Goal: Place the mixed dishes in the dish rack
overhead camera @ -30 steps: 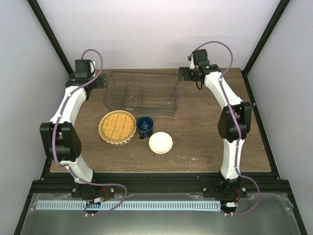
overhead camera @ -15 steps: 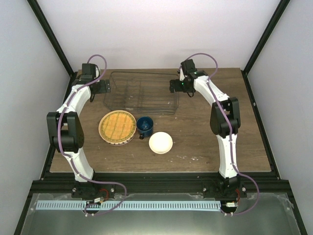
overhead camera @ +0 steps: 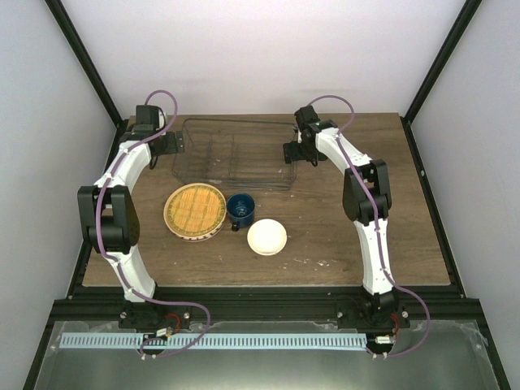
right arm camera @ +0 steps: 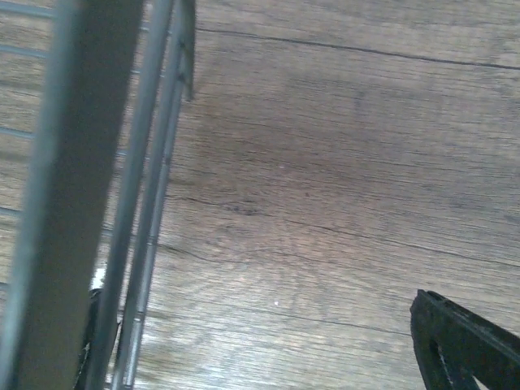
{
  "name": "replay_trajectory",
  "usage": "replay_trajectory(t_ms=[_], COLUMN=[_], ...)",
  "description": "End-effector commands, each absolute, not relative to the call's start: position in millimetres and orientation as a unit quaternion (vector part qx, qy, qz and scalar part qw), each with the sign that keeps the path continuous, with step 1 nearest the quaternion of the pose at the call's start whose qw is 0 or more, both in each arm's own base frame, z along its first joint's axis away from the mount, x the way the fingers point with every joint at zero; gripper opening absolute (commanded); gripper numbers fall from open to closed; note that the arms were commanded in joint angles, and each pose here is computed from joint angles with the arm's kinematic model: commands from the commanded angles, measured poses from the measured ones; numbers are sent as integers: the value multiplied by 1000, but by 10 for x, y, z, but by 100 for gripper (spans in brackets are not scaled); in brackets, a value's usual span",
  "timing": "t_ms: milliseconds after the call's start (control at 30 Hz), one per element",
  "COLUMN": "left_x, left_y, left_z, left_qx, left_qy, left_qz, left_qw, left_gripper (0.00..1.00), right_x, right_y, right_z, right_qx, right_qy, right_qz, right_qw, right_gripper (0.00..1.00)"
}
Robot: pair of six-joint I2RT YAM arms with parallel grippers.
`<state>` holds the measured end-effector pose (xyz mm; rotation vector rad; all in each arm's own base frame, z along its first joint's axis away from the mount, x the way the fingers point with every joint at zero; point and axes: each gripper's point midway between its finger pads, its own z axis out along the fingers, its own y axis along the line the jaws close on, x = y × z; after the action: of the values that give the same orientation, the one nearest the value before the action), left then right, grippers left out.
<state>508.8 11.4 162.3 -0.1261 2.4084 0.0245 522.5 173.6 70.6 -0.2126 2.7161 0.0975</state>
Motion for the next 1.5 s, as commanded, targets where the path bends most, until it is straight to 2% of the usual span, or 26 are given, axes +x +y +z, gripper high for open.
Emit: replay_trajectory(t_ms=[0, 533, 1033, 1467], left_x=[5119, 5092, 5195, 5237], left_y=[88, 74, 14, -20], left_z=[1562, 1564, 1566, 1540], left_qx=[-54, -53, -41, -30], left_qy=[933, 935, 938, 940], left_qz=[-3, -7, -21, -28], left_qw=[355, 351, 345, 340], left_gripper=[100, 100, 100, 100], right_x=[5224, 5267, 4992, 4693], right_y=[1568, 1183, 99, -576], right_z=[781, 1187, 1295, 1070], right_qx=[-95, -113, -18, 42], right_qy=[973, 960, 965, 965], right_qz=[-31, -115, -165, -191], right_qw=[207, 229, 202, 176], right_gripper=[100, 100, 100, 100])
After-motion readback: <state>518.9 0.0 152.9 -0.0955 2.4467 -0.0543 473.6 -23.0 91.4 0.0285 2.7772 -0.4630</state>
